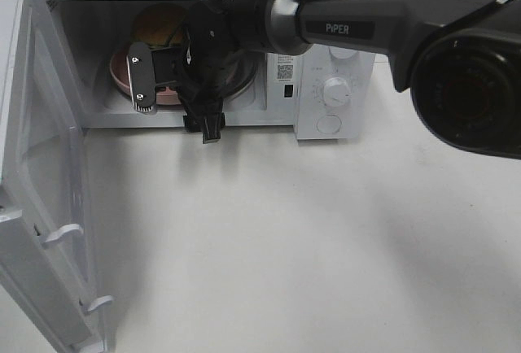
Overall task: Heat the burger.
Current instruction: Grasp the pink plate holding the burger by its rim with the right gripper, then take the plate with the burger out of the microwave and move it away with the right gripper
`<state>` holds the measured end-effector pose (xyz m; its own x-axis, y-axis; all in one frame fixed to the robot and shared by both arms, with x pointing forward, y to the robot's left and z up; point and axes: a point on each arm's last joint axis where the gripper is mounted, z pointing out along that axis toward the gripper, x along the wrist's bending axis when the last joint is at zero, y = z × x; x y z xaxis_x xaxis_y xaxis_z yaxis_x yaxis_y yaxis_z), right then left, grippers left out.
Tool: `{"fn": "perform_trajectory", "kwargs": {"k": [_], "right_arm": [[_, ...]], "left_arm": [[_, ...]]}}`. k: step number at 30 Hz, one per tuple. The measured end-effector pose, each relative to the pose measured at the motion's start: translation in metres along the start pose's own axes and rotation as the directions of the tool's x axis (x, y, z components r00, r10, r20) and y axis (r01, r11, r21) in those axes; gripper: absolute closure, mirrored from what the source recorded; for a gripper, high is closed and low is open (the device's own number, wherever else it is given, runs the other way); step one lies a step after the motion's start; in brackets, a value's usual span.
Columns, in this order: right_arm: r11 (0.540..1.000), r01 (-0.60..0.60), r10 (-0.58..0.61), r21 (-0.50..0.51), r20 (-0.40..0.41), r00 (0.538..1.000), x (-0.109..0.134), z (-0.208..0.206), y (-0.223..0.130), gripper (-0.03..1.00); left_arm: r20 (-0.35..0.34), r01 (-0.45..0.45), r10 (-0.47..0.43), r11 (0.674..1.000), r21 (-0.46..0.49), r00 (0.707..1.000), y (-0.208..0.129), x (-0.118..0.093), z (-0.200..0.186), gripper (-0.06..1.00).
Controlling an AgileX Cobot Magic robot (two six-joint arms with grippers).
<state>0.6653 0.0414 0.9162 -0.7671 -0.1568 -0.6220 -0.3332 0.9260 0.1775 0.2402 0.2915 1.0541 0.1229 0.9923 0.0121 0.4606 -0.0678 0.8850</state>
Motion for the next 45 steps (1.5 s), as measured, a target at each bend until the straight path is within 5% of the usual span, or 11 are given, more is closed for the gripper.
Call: {"fn": "perform_trajectory", "kwargs": {"k": [18,21,25,33,45], "right_arm": [[0.995,-0.083,0.083,-0.049,-0.003,0.997,0.002,0.027,0.003,0.23],[0.994,-0.093,0.093,-0.053,0.001,0.996,0.001,0.027,0.002,0.30],[0.992,-0.112,0.114,-0.064,0.017,0.993,-0.002,0.026,0.002,0.54],[0.990,-0.125,0.126,-0.070,0.001,0.992,-0.005,0.018,0.006,0.84],[0.998,-0.041,0.040,-0.049,-0.027,0.999,-0.005,0.013,0.006,0.87]], "left_arm": [[0.000,0.000,0.000,1.000,0.000,1.000,0.000,0.000,0.000,0.11],[0.000,0.000,0.000,1.000,0.000,1.000,0.000,0.000,0.000,0.11],[0.000,0.000,0.000,1.000,0.000,1.000,0.000,0.000,0.000,0.11],[0.000,0.000,0.000,1.000,0.000,1.000,0.000,0.000,0.000,0.11],[0.000,0.000,0.000,1.000,0.000,1.000,0.000,0.000,0.000,0.11]]}}
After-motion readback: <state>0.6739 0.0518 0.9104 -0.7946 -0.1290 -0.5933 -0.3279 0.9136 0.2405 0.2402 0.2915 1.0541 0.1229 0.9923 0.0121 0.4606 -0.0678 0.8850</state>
